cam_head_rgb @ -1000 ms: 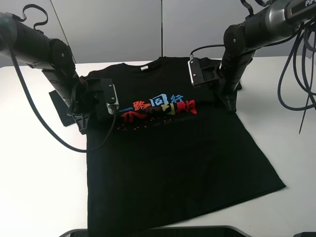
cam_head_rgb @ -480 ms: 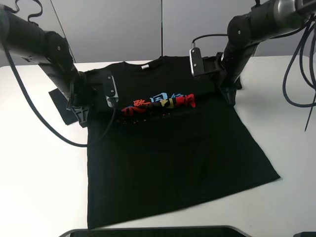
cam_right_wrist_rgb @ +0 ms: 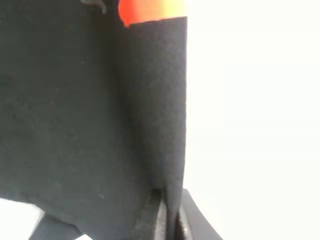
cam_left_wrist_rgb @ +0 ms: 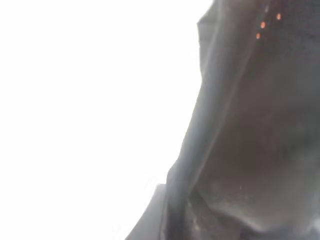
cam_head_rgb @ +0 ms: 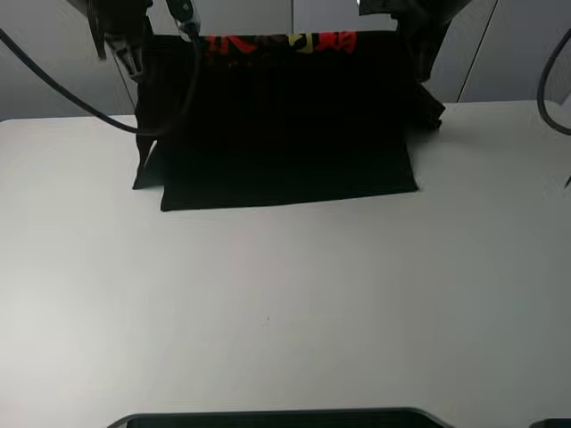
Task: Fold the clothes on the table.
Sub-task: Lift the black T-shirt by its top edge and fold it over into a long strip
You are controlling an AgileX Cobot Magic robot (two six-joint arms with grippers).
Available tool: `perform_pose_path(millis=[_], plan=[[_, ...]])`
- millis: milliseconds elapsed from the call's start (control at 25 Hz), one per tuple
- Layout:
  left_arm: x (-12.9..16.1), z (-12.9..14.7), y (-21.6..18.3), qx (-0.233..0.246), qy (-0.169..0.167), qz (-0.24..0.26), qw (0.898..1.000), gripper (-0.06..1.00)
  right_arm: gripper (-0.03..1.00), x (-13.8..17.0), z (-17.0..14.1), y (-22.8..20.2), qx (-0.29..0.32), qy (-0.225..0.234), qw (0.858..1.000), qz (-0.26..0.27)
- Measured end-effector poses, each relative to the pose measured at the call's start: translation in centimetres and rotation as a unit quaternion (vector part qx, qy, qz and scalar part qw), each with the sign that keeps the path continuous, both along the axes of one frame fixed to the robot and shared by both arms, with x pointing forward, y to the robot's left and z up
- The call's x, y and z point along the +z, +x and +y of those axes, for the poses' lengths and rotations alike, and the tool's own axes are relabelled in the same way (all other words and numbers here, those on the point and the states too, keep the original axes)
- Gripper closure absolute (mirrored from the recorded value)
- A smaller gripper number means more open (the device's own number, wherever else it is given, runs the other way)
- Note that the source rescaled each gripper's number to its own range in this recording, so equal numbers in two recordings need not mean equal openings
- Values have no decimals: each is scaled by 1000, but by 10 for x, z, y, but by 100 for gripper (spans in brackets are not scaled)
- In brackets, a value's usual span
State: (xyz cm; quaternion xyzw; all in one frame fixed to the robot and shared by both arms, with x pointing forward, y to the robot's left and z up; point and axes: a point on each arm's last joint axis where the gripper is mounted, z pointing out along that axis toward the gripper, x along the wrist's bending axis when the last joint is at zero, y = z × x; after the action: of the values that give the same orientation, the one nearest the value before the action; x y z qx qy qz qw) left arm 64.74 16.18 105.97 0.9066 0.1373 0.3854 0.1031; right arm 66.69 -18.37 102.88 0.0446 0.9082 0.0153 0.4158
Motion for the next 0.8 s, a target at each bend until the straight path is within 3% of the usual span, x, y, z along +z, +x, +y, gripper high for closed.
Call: perform_pose_path(millis=[200, 280, 400, 480, 640, 800], plan=[[19, -1, 4, 14, -14, -20, 1000, 94, 96, 40, -4, 8, -65, 41, 996, -49], [14, 1, 0, 27, -15, 11, 999, 94, 96, 40, -7, 4, -97, 56, 993, -30], [6, 3, -9, 54, -13, 82, 995, 94, 96, 30, -10, -9, -162, 89, 981, 56], [0, 3, -19, 72, -19, 143, 987, 94, 96, 21, -8, -21, -205, 113, 963, 136], [-10, 0, -43, 102, -40, 287, 952, 94, 96, 7, 1, -49, -249, 155, 907, 301], [-18, -9, -55, 102, -100, 354, 924, 94, 96, -19, 9, -70, -262, 183, 863, 392]])
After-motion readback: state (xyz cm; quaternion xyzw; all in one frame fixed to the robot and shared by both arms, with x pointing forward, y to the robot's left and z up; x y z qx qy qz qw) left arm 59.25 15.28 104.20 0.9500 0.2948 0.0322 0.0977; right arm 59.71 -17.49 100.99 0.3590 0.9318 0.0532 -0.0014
